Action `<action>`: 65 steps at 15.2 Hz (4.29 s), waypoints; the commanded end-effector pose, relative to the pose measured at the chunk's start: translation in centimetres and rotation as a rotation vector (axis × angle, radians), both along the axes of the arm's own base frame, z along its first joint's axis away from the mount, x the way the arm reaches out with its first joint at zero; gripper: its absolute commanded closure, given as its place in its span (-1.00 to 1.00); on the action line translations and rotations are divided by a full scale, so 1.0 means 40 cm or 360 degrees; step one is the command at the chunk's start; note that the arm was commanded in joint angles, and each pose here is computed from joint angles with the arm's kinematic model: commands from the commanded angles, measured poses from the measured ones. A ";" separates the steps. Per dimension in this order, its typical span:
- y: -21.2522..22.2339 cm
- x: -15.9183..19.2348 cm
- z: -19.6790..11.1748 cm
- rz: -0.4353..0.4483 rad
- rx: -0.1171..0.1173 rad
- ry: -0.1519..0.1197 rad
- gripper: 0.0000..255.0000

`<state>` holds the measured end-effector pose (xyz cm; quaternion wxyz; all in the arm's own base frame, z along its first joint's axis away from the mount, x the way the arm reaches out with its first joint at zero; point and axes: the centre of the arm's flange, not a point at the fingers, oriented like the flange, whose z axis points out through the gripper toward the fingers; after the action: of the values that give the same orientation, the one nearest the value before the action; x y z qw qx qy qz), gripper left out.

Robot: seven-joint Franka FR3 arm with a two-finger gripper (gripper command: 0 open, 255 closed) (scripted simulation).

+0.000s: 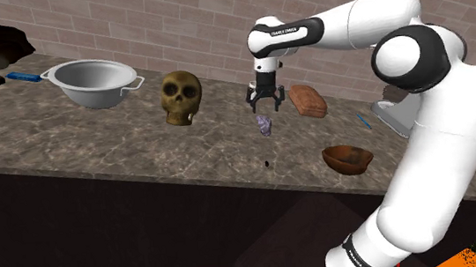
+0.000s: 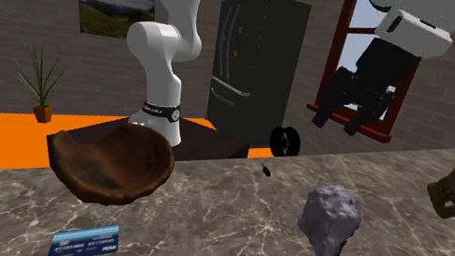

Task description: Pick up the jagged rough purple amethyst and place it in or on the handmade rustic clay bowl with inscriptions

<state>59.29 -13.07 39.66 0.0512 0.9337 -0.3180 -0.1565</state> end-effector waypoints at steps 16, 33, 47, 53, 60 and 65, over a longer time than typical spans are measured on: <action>-0.186 0.121 -0.261 -0.0288 -0.0104 0.0131 -1.00; -0.186 0.122 -0.261 -0.0288 -0.0104 0.0131 1.00; -0.186 0.122 -0.076 -0.0288 -0.0104 0.0131 1.00; -0.186 0.122 0.003 -0.0288 -0.0104 0.0131 1.00; -0.186 0.122 0.095 -0.0288 -0.0104 0.0131 1.00; -0.186 0.122 0.161 -0.0288 -0.0104 0.0131 1.00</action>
<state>64.34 -20.52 45.52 0.0805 0.8918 -0.4034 -0.1882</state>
